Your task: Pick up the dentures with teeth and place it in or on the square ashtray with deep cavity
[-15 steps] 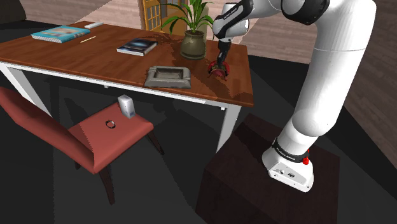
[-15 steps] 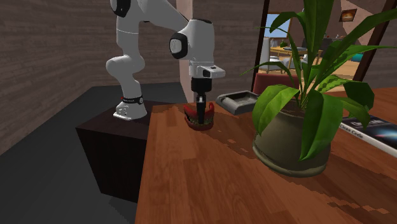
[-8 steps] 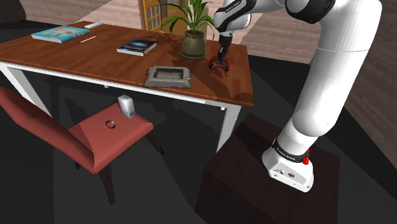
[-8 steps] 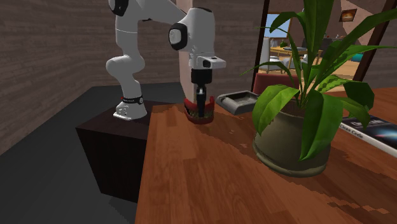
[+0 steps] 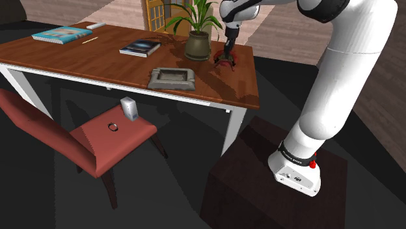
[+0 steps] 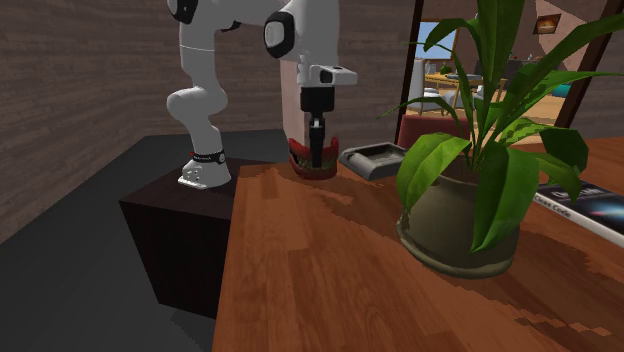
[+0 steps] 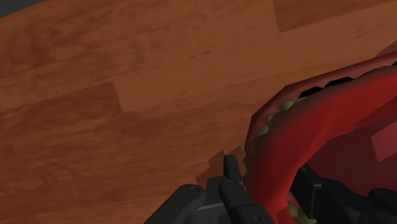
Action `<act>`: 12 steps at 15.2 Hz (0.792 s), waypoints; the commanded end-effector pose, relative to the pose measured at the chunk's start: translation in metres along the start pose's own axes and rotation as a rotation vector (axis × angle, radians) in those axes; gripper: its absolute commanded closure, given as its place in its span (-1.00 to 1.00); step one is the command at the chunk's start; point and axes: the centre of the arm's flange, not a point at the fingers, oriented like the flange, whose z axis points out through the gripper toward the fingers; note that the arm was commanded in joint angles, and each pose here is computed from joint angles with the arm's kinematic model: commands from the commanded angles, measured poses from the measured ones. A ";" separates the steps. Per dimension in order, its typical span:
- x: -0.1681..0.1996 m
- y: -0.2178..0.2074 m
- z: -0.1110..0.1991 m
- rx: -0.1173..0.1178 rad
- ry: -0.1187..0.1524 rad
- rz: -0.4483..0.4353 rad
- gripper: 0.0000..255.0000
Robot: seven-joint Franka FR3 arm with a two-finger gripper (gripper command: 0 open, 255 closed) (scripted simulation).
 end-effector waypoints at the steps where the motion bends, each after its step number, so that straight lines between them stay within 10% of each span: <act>1: -0.001 0.001 -0.011 0.000 0.000 0.000 1.00; 12: 0.037 -0.032 -0.053 0.000 0.000 0.000 1.00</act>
